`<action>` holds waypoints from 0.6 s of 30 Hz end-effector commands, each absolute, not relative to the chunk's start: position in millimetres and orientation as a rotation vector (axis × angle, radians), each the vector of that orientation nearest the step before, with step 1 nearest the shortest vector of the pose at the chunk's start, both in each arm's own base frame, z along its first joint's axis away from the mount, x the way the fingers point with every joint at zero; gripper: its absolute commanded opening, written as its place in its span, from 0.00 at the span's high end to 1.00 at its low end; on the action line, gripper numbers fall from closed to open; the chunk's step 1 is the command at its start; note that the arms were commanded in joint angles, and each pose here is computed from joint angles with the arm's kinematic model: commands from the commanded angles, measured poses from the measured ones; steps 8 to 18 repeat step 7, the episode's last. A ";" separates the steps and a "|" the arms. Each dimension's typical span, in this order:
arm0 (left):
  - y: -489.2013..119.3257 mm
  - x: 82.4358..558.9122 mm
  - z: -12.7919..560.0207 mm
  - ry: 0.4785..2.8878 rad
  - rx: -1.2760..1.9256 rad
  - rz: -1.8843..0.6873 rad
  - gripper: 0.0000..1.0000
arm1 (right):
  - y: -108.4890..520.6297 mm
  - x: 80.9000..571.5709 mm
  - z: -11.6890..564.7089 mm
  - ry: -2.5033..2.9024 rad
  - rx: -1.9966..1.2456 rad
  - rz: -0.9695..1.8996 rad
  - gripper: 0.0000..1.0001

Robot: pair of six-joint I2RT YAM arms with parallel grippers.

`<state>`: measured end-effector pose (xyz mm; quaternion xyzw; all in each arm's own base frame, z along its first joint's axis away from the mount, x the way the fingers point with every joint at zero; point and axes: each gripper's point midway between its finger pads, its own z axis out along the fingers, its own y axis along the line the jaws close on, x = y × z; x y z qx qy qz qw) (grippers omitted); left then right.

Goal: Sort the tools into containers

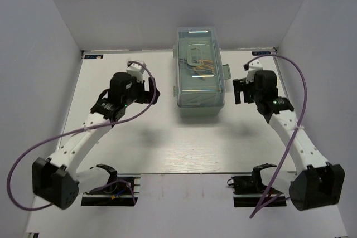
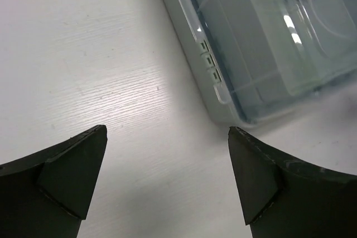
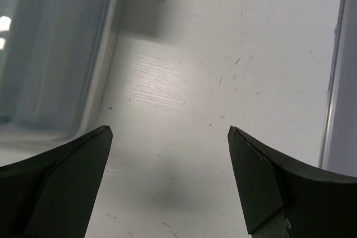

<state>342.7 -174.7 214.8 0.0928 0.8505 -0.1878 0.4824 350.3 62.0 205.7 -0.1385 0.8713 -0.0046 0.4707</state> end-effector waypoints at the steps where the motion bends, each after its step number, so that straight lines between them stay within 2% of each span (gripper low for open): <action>1: -157.6 318.3 219.6 1.988 0.369 -0.384 0.00 | 60.6 318.2 167.8 2.176 -0.325 0.029 0.10; 3: -149.5 308.8 219.7 1.972 0.384 -0.356 0.00 | 58.0 305.3 182.5 2.093 -0.302 0.045 0.10; 4: -146.2 303.7 214.1 1.971 0.407 -0.340 0.00 | 55.6 295.1 162.4 2.121 -0.301 0.044 0.10; 7: -135.5 296.7 222.1 1.926 0.400 -0.299 0.00 | 54.7 273.5 155.9 2.138 -0.297 0.072 0.10; 18: -135.5 296.7 222.1 1.926 0.400 -0.299 0.00 | 54.7 273.5 155.9 2.138 -0.297 0.072 0.10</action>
